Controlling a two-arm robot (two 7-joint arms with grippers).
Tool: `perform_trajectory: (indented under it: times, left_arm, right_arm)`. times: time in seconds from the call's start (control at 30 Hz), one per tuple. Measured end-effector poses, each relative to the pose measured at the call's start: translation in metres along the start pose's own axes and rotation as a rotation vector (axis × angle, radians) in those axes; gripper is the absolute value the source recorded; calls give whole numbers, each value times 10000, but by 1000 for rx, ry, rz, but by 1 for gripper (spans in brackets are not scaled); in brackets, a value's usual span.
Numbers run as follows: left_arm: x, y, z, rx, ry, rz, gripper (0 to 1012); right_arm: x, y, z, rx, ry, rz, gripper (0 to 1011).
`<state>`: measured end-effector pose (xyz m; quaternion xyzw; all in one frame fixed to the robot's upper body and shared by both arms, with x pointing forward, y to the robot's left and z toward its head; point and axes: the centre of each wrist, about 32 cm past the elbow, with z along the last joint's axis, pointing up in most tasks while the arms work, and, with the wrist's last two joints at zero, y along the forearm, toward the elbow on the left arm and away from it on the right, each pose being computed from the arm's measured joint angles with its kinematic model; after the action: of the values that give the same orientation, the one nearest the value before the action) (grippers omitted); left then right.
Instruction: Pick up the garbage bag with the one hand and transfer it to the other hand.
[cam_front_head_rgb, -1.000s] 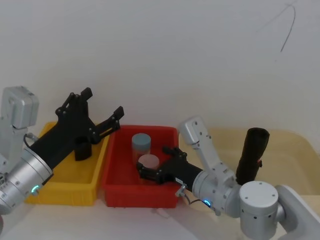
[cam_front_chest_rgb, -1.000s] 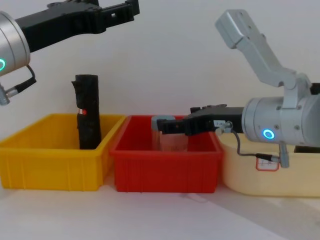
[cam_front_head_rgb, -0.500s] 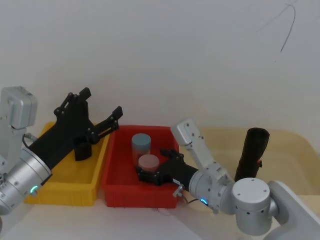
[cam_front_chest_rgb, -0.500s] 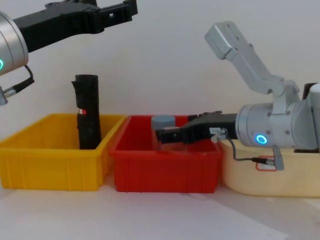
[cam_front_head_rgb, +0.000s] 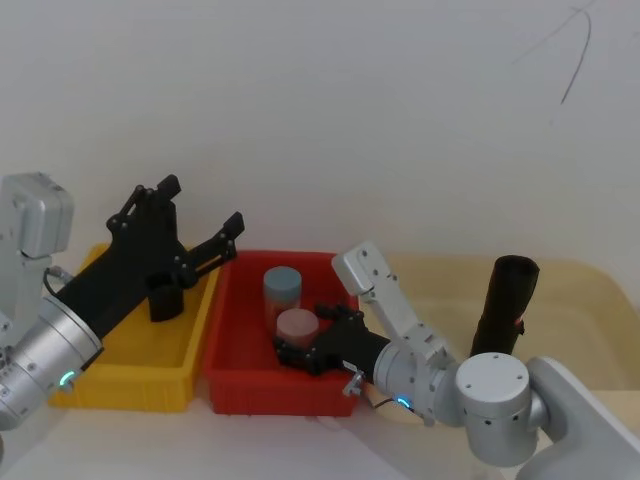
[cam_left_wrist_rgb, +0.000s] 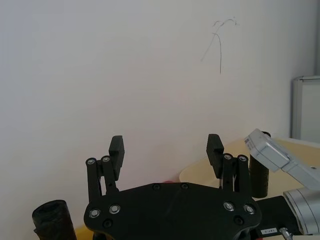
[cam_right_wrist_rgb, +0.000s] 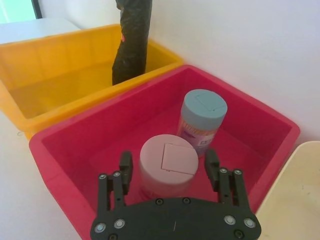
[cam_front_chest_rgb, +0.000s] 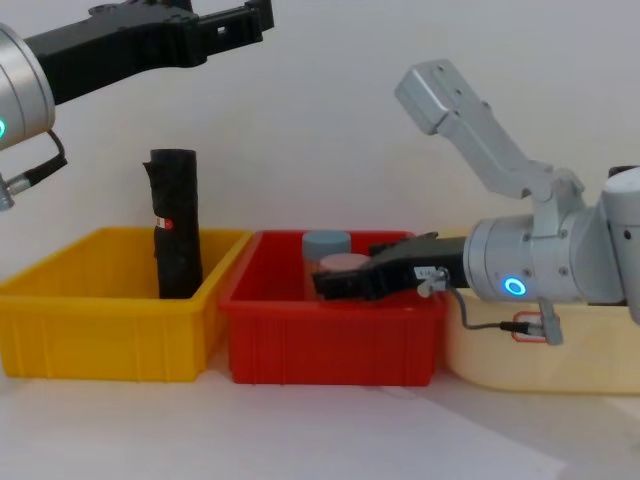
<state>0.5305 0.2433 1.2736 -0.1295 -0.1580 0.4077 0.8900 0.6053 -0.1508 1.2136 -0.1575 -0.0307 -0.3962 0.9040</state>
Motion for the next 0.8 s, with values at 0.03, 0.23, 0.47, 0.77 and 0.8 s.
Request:
perform_trajectory:
  times: [0.03,0.23,0.47,0.77,0.8]
  left_arm:
    - [0,0,0,0,0,0,1001]
    - [0,1,-1,0,0,0,1001]
    - [-1,1,-1,0,0,0,1001]
    - [-1,1,-1,0,0,0,1001]
    - [-1,1,-1,0,0,0,1001]
  right_arm:
    - [1,4,0,-2,-1,0,879]
    - [7,13,6,-4,-5,-3,704]
    - [22,-3,47,10,-5,-11,682]
    - [62,-118,223,91,-3,-33,682]
    - [67,-131,240,99,-3,-36,682]
